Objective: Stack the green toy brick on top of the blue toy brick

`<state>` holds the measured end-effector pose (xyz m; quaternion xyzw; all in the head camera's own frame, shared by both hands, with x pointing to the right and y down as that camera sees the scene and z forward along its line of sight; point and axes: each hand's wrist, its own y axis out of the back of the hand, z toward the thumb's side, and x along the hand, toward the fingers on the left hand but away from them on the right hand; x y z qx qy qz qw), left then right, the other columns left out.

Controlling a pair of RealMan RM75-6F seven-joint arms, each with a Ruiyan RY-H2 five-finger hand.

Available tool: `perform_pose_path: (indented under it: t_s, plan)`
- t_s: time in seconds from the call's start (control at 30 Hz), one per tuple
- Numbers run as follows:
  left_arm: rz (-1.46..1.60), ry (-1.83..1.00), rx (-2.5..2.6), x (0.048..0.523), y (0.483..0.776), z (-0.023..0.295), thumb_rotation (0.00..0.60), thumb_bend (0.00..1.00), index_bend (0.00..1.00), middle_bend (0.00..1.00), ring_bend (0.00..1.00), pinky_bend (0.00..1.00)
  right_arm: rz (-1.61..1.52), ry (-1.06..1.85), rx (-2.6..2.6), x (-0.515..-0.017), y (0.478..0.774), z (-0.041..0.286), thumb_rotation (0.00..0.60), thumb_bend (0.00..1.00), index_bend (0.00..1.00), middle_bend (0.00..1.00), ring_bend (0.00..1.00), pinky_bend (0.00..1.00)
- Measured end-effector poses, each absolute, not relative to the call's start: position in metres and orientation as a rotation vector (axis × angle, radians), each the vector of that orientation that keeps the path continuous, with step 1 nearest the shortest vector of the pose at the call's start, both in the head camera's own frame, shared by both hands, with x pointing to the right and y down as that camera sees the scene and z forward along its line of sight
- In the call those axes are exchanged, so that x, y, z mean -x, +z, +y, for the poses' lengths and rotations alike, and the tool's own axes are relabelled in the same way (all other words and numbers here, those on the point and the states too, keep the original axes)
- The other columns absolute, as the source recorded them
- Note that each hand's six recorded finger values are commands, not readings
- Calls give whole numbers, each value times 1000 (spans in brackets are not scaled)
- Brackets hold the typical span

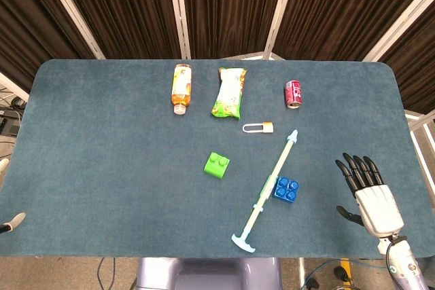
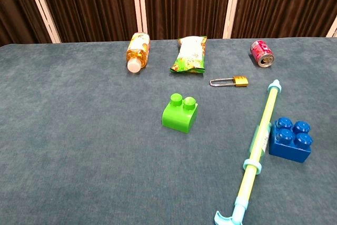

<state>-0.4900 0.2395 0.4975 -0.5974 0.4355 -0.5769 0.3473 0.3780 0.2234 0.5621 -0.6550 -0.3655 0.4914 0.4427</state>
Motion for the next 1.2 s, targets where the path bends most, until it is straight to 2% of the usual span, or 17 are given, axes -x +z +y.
perform_pose_path:
  t_s: [0.3,0.5,0.8,0.97,1.2]
  plan:
    - [1113,-1529,1542,492,503,240,600,0,0,0,0,0,-874,1234,1643,-377,568,224,600,0,0,0,0,0]
    - [1122,-1530,1530,493,504,237,600,0,0,0,0,0,-756,1185,1697,-346,580,215,600,0,0,0,0,0]
    - [1140,-1561,1538,500,508,231,600,0,0,0,0,0,-423,1034,1796,-244,605,170,600,10,0,0,0,0]
    - [1155,-1599,1513,512,509,230,600,0,0,0,0,0,-200,921,1792,-166,617,141,600,100,0,37,0,0]
    - [1185,-1677,1469,531,515,230,600,0,0,0,0,0,-27,789,1748,-82,637,123,600,134,14,83,0,0]
